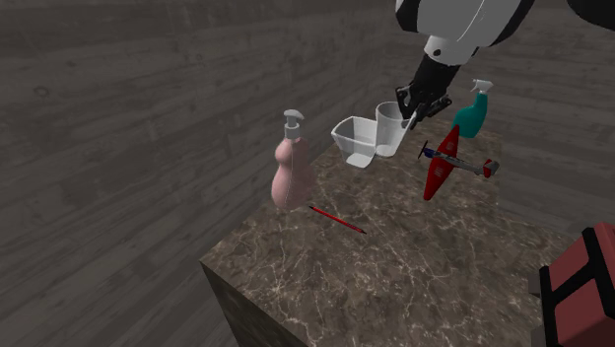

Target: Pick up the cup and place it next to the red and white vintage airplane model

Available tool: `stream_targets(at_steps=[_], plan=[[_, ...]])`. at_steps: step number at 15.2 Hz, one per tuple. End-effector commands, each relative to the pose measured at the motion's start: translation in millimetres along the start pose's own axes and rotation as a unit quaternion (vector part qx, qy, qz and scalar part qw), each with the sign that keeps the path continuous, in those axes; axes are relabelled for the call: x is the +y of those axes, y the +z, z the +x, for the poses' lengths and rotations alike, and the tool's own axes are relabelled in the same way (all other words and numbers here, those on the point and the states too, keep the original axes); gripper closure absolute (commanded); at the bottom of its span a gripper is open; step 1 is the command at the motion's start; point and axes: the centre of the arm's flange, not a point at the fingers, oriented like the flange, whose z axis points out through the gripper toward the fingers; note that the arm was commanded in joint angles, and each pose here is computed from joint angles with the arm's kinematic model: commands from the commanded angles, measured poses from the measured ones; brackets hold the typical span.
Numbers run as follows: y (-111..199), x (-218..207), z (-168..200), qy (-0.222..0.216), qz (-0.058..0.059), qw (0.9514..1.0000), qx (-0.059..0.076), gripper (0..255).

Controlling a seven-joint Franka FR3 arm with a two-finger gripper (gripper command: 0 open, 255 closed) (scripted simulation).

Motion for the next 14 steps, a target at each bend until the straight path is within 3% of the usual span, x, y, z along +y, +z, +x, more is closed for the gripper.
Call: stream_targets(at_steps=[1, 3, 14], plan=[[1.9, 20.4, 14.6, -0.001, 0.0, 1.0, 0.0, 255], [4.7, 43.5, 31.4, -0.001, 0.0, 1.0, 0.0, 255], [61.3, 52.0, 21.9, -0.001, 0.0, 1.0, 0.0, 255]])
